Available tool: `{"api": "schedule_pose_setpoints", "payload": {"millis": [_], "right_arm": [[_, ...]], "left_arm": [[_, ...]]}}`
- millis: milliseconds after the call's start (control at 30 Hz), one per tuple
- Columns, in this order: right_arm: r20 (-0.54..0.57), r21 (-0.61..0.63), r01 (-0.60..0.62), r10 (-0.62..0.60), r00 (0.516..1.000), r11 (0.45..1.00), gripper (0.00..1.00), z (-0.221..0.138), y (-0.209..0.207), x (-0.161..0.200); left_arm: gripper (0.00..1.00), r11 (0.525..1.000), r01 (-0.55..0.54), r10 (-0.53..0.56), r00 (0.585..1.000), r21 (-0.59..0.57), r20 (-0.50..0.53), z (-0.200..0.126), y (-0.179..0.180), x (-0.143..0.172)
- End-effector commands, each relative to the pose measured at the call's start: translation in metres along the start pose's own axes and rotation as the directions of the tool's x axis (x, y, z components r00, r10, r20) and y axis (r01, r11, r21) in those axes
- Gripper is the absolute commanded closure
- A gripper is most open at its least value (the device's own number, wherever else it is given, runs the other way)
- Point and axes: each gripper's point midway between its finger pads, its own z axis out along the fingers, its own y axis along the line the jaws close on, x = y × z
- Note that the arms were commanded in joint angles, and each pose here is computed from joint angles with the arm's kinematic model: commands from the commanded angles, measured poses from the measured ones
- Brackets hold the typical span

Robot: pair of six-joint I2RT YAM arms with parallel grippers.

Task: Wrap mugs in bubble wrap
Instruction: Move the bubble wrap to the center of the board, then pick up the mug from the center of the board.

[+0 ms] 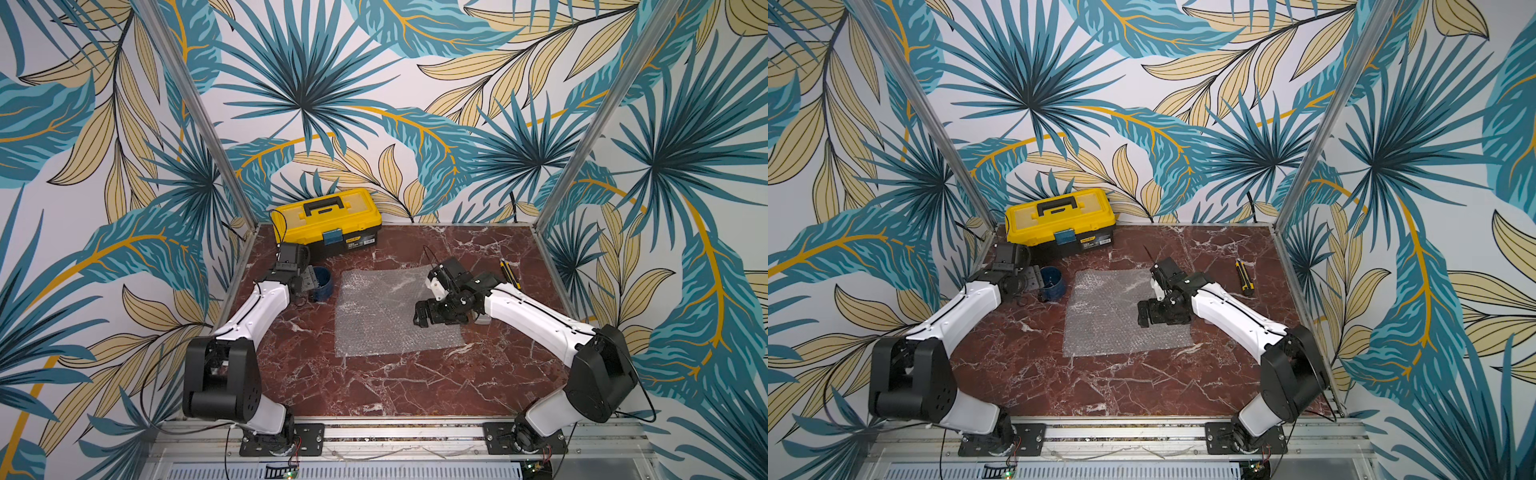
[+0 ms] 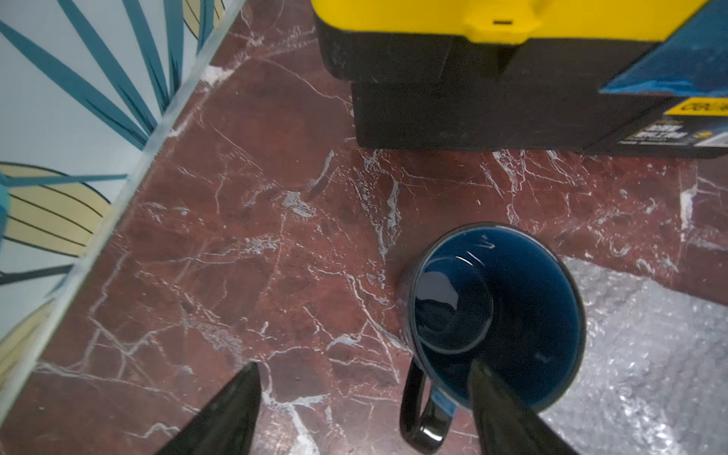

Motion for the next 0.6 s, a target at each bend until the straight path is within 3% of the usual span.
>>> {"api": "schedule_pose_setpoints", "payload": {"millis": [0, 567], "right_arm": [[-0.044, 0.041, -0.011, 0.013, 0.999, 0.999, 0.01, 0.001, -0.009, 0.011], [-0.018, 0.044, -0.016, 0.017, 1.0, 0.999, 0.01, -0.009, -0.011, 0.006]], "left_arm": [[0.27, 0.999, 0.034, -0.033, 0.998, 0.029, -0.047, -0.001, -0.008, -0.012], [0.53, 0.995, 0.104, -0.1, 0.973, 0.005, -0.206, 0.047, -0.025, -0.005]]}}
